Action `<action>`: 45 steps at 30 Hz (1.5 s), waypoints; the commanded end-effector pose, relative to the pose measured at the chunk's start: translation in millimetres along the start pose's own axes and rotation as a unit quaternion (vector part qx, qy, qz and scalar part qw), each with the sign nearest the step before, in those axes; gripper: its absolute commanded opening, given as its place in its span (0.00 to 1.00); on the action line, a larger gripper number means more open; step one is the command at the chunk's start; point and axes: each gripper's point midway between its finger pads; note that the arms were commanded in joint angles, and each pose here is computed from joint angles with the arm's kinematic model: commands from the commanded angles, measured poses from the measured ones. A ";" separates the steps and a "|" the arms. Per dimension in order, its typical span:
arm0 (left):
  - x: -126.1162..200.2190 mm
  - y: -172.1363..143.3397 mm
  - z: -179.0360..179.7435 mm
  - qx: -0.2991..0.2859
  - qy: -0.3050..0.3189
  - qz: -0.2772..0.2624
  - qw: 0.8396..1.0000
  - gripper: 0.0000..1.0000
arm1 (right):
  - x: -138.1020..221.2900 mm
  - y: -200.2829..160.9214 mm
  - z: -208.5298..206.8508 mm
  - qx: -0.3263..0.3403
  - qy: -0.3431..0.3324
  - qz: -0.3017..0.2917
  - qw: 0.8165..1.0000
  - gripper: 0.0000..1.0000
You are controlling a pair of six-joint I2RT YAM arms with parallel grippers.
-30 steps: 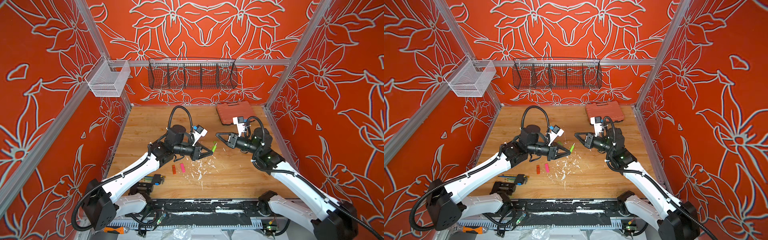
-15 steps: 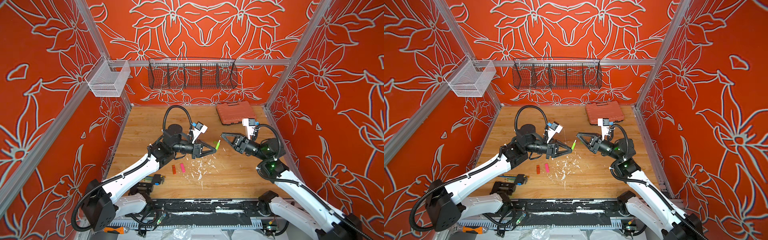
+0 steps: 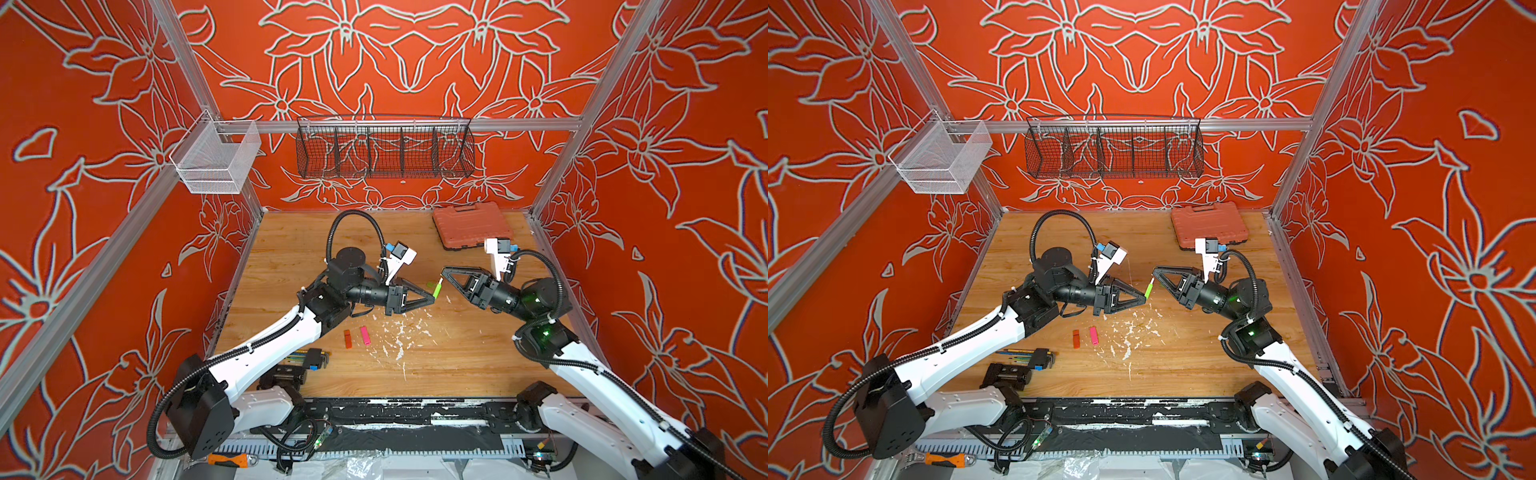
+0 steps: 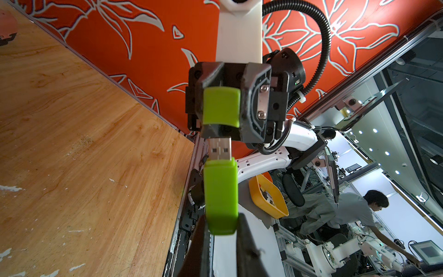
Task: Close the usb drive cover
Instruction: Close the cover of the USB drive.
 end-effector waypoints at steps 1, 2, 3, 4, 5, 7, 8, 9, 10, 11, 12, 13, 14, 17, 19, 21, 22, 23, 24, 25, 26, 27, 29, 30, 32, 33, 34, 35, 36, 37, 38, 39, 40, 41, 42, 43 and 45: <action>1.6 7.5 -10.7 -0.021 -0.017 -0.005 1.000 0.07 | 1.0 -2.1 9.6 0.014 0.020 0.003 1.000 0.12; 1.7 7.8 -10.9 -0.021 -0.017 -0.005 1.000 0.08 | 1.3 -2.7 10.2 0.015 0.022 0.003 1.000 0.11; 1.9 7.8 -11.2 -0.022 -0.017 -0.005 1.000 0.08 | 1.6 -2.5 11.2 0.016 0.023 0.003 1.000 0.11; 2.3 7.9 -11.8 -0.023 -0.017 -0.006 1.000 0.07 | 2.2 -2.8 11.1 0.017 0.022 0.003 1.000 0.11; 2.4 8.1 -12.4 -0.024 -0.017 -0.006 1.000 0.07 | 2.6 -3.2 10.7 0.017 0.020 0.003 1.000 0.11; 3.0 8.2 -13.3 -0.026 -0.017 -0.007 0.999 0.07 | 3.5 -5.0 9.7 0.019 0.015 0.007 1.000 0.11; 3.2 8.3 -13.5 -0.026 -0.016 -0.008 0.999 0.07 | 3.8 -5.7 9.2 0.019 0.014 0.007 1.000 0.11; 3.2 7.8 -13.6 -0.026 -0.017 -0.006 0.999 0.07 | 4.1 -5.6 9.3 0.019 0.014 0.006 1.000 0.11; 3.5 8.1 -14.2 -0.029 -0.016 -0.007 0.999 0.07 | 4.4 -5.9 9.4 0.020 0.015 0.006 1.000 0.11; 3.7 8.2 -14.6 -0.029 -0.016 -0.007 0.999 0.07 | 4.5 -6.3 9.2 0.018 0.015 0.006 1.000 0.11; 3.7 8.1 -14.4 -0.028 -0.016 -0.007 0.999 0.07 | 5.0 -6.2 9.6 0.019 0.016 0.004 1.000 0.11; 3.8 7.5 -14.3 -0.028 -0.015 -0.006 0.999 0.07 | 5.5 -5.6 10.1 0.020 0.016 0.002 1.000 0.11; 4.0 7.1 -13.5 -0.027 -0.013 -0.006 1.000 0.07 | 5.9 -5.8 11.0 0.020 0.016 0.003 1.000 0.11; 4.3 8.1 -15.6 -0.031 -0.015 -0.007 0.999 0.07 | 5.7 -6.9 11.4 0.021 0.018 0.006 1.000 0.11; 4.0 10.4 -17.5 -0.035 -0.018 -0.009 0.999 0.07 | 5.1 -8.0 10.4 0.019 0.018 0.007 1.000 0.11; 3.6 12.8 -18.9 -0.040 -0.020 -0.011 0.999 0.07 | 4.0 -9.9 10.0 0.017 0.020 0.008 1.000 0.11; 3.3 13.8 -19.2 -0.042 -0.021 -0.011 0.999 0.07 | 3.0 -10.2 10.7 0.017 0.023 0.009 1.000 0.11; 2.8 14.6 -19.4 -0.043 -0.022 -0.012 0.999 0.07 | 2.6 -11.0 11.0 0.017 0.025 0.009 1.000 0.11; 2.7 15.5 -20.3 -0.045 -0.023 -0.013 0.999 0.07 | 2.0 -11.5 11.2 0.018 0.025 0.011 0.999 0.11; 2.4 16.0 -20.9 -0.047 -0.026 -0.013 0.998 0.07 | 1.6 -13.1 9.4 0.016 0.022 0.013 1.000 0.10; 2.5 16.8 -22.4 -0.049 -0.028 -0.014 0.998 0.07 | 1.7 -14.4 7.2 0.015 0.017 0.013 1.000 0.10; 2.3 17.3 -22.5 -0.048 -0.029 -0.014 0.998 0.07 | 1.8 -14.9 7.0 0.016 0.016 0.014 1.000 0.11; 1.6 17.2 -22.0 -0.048 -0.029 -0.013 0.998 0.07 | 1.8 -16.6 7.4 0.016 0.018 0.016 1.000 0.10; 1.6 17.6 -20.1 -0.046 -0.025 -0.014 0.999 0.07 | 1.6 -16.5 9.5 0.018 0.023 0.017 0.999 0.11; 1.4 18.6 -20.9 -0.051 -0.025 -0.014 0.998 0.07 | 2.2 -18.0 11.8 0.020 0.027 0.021 0.999 0.10; 1.6 19.9 -20.9 -0.053 -0.024 -0.016 0.998 0.07 | 2.8 -19.7 10.8 0.019 0.024 0.024 0.999 0.10; 1.2 20.5 -21.6 -0.055 -0.024 -0.017 0.998 0.07 | 3.6 -21.2 11.4 0.020 0.023 0.028 0.999 0.10; 1.4 21.5 -21.9 -0.058 -0.023 -0.018 0.998 0.07 | 4.7 -23.3 10.7 0.020 0.019 0.033 0.999 0.11; 2.1 23.2 -22.2 -0.061 -0.021 -0.021 0.998 0.07 | 6.2 -25.7 9.9 0.021 0.014 0.039 0.999 0.11; 2.3 24.5 -23.2 -0.066 -0.021 -0.022 0.997 0.07 | 6.7 -26.9 9.5 0.022 0.010 0.043 0.999 0.11; 2.4 25.9 -24.9 -0.071 -0.023 -0.024 0.997 0.06 | 7.7 -29.0 8.9 0.023 0.006 0.048 0.999 0.11; 2.4 27.8 -27.0 -0.075 -0.024 -0.026 0.997 0.06 | 8.5 -30.4 8.8 0.025 0.003 0.053 0.998 0.11; 2.4 29.3 -28.6 -0.080 -0.025 -0.026 0.996 0.06 | 9.0 -31.6 8.7 0.026 0.001 0.058 0.998 0.11; 2.1 30.6 -29.7 -0.083 -0.027 -0.027 0.996 0.06 | 9.4 -31.7 9.2 0.028 -0.001 0.061 0.998 0.11; 2.0 32.0 -30.8 -0.086 -0.029 -0.028 0.995 0.06 | 9.7 -32.7 10.0 0.029 -0.001 0.066 0.997 0.12; 1.7 32.6 -30.7 -0.087 -0.029 -0.029 0.995 0.06 | 10.0 -32.7 10.9 0.031 -0.001 0.068 0.997 0.12; 1.4 34.1 -32.2 -0.092 -0.031 -0.030 0.995 0.06 | 10.6 -32.0 13.0 0.034 0.000 0.069 0.997 0.15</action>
Point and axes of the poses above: each gripper's point midway between its finger pads, its own x axis back along the fingers, its own z axis along the line the jaws close on, y = z × x, and after that the axes turned 7 degrees about x, right-handed
